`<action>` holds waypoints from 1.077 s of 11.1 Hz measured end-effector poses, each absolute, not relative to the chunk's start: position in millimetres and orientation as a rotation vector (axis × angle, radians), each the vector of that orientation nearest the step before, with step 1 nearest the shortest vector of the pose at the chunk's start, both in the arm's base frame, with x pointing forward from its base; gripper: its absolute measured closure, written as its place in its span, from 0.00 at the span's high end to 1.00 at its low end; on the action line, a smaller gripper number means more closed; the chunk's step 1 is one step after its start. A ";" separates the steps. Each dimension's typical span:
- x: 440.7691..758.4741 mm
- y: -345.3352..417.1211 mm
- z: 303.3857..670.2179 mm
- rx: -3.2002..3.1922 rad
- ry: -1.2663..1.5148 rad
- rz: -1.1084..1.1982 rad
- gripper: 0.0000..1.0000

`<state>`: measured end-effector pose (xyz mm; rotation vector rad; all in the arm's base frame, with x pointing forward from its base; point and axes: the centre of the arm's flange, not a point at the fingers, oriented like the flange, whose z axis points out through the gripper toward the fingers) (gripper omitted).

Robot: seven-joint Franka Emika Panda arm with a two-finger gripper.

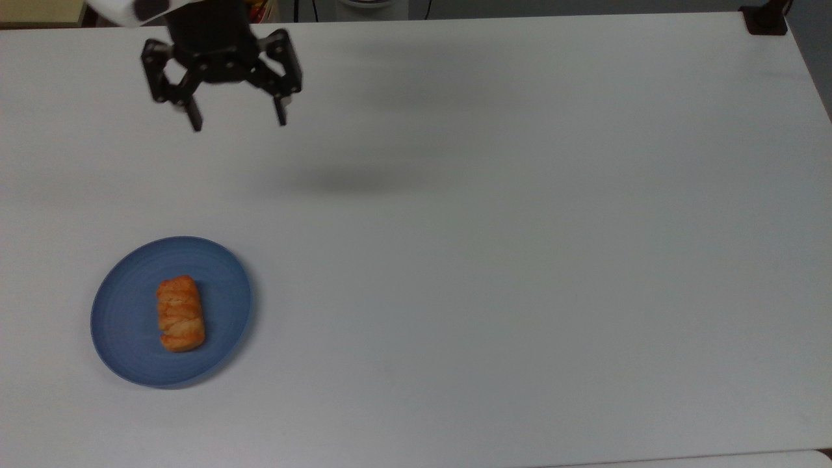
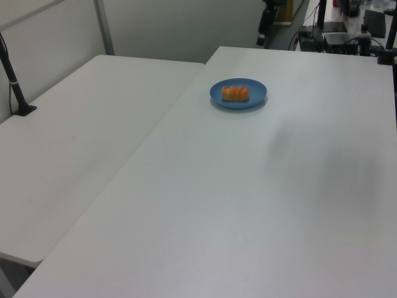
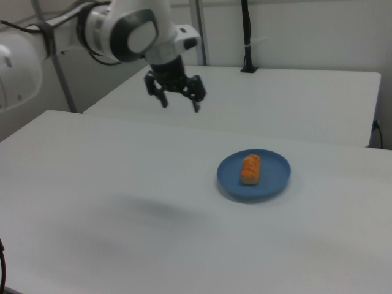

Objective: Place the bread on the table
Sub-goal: 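Lower the open gripper over the orange bread roll and close it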

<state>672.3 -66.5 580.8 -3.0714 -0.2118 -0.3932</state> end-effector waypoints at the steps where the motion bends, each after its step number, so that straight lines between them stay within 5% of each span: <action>1: 680.8 -86.0 572.7 -3.062 -0.214 -0.453 1.00; 12: 760.6 -155.6 369.4 -3.156 -0.246 -0.774 1.00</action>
